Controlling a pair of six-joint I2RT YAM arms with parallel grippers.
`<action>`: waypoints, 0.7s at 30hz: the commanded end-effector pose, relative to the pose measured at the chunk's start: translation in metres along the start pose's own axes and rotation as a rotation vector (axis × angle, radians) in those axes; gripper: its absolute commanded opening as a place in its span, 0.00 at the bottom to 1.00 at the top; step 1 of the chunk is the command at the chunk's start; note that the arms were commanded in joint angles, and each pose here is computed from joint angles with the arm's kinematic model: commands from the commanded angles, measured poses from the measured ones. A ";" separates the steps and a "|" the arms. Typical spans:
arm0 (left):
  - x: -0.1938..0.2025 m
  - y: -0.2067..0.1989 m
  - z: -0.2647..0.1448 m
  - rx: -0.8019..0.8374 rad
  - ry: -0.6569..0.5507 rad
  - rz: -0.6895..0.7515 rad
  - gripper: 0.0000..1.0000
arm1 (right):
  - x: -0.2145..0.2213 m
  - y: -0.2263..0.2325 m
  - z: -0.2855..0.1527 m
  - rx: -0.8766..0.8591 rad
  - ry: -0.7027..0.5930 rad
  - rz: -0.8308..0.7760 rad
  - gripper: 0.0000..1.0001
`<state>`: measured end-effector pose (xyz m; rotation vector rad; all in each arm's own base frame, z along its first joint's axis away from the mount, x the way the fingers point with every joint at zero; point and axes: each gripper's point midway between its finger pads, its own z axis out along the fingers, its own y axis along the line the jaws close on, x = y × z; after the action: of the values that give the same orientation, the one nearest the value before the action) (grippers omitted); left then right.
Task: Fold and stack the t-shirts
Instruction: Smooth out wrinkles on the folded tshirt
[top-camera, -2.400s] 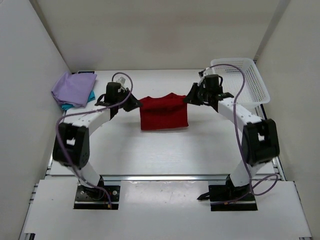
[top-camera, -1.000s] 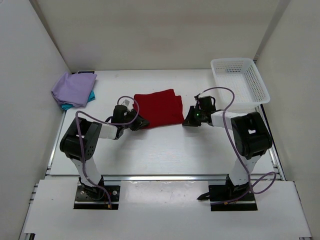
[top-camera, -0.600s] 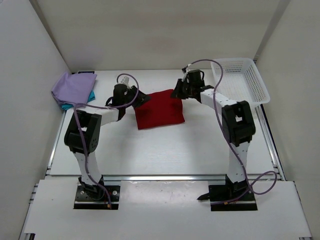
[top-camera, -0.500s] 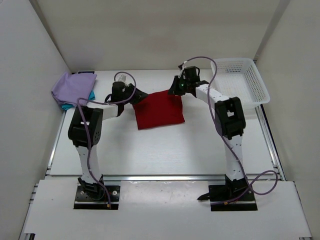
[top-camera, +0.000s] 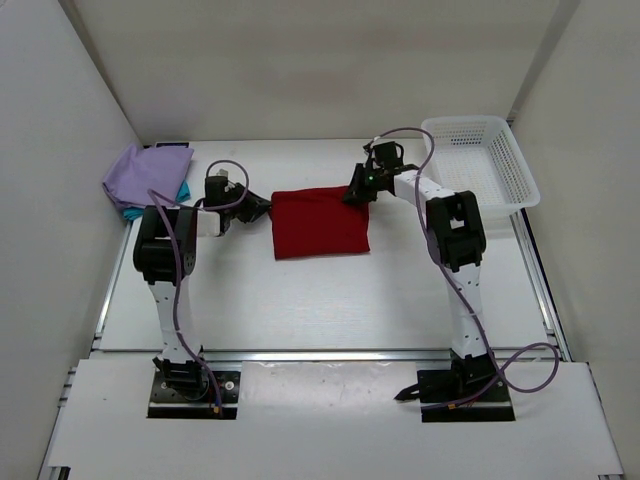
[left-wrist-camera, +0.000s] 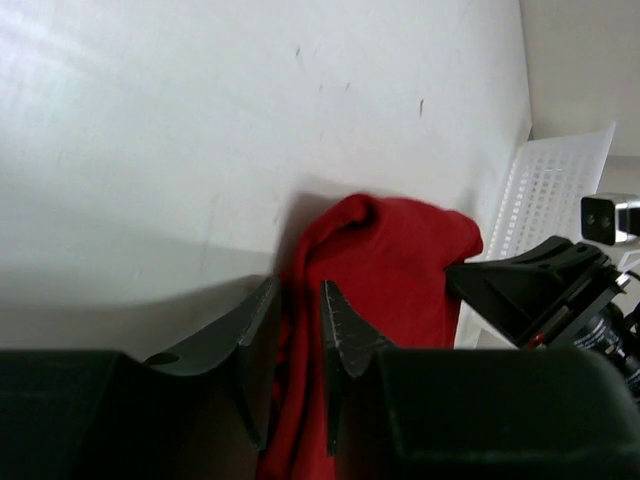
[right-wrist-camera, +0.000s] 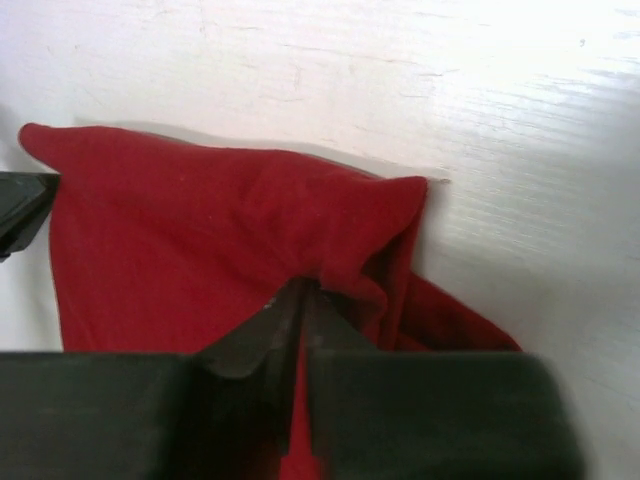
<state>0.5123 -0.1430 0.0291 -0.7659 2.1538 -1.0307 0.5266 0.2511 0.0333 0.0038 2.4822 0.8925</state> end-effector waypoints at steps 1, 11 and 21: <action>-0.011 -0.033 -0.030 0.066 -0.056 0.040 0.34 | -0.020 0.026 -0.029 -0.050 -0.036 -0.055 0.08; 0.044 -0.004 -0.063 -0.156 0.035 0.300 0.63 | -0.006 0.104 -0.101 -0.144 -0.151 -0.165 0.49; 0.110 0.042 -0.053 -0.190 0.245 0.301 0.84 | 0.061 0.098 -0.152 -0.235 -0.221 -0.133 0.51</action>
<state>0.4246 -0.1688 0.0367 -0.3926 2.3442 -0.8015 0.3917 0.2507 0.1568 -0.1378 2.2098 1.0339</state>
